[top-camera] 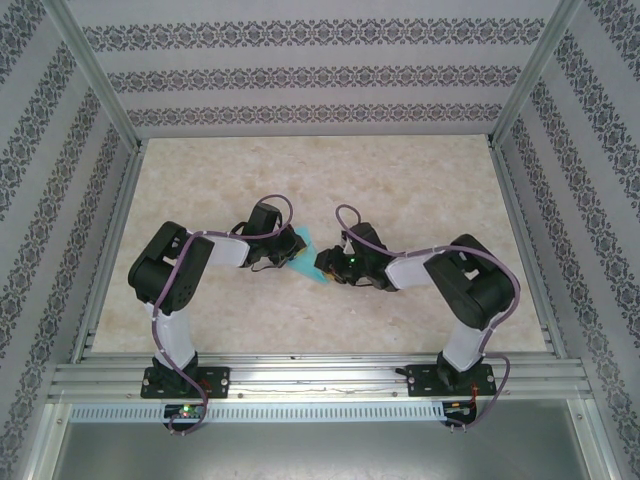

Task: Fold a paper plane with a square sheet of paper (pick it up from the middle)
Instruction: Fourth fold the wing at the center of the table.

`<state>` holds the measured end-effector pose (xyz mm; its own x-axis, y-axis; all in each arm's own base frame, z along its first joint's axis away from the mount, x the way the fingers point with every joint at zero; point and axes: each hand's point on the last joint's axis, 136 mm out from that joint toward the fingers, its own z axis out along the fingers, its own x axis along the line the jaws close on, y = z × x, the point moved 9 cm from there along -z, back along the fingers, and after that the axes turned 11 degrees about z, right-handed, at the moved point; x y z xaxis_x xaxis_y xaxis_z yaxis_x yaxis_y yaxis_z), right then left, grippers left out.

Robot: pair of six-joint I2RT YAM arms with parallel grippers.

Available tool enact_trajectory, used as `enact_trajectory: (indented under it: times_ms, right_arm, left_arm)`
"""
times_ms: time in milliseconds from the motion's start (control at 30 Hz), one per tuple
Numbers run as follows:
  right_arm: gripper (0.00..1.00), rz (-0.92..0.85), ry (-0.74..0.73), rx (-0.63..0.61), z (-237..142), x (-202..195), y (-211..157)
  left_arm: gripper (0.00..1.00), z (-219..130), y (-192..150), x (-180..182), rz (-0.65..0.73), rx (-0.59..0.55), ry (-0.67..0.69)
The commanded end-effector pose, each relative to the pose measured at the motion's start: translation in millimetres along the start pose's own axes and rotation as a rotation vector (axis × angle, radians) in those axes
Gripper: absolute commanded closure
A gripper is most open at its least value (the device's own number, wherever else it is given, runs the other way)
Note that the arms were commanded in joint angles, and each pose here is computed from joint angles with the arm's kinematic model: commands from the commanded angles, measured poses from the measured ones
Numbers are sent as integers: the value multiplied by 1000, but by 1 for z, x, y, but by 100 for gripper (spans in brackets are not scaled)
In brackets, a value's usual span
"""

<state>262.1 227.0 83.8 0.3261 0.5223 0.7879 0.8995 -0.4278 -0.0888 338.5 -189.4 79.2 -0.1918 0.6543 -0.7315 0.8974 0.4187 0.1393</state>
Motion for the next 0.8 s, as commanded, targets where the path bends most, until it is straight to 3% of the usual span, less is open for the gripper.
enact_trajectory:
  times_ms: [0,100,200,267,333,467,767]
  right_arm:
    - [64,-2,-59,-50,-12,-9,2]
    - [61,-37,-35,-90,-24,0,1]
    - [64,-131,14,-75,-31,22,-3]
    - [70,-158,12,-41,-28,30,-7]
    - [86,-164,-6,-25,-21,31,-8]
    - [99,-190,-37,29,-7,32,-13]
    - [100,-238,-193,53,7,25,-18]
  left_arm:
    - [100,0,-8,25,-38,13,105]
    - [100,-1,-8,24,-40,10,98]
    - [100,-2,-8,23,-39,9,99]
    - [100,-3,-7,22,-34,7,102]
    - [100,-2,-7,23,-34,9,104]
    - [100,-1,-7,22,-39,12,98]
    - [100,-2,-8,23,-36,15,103]
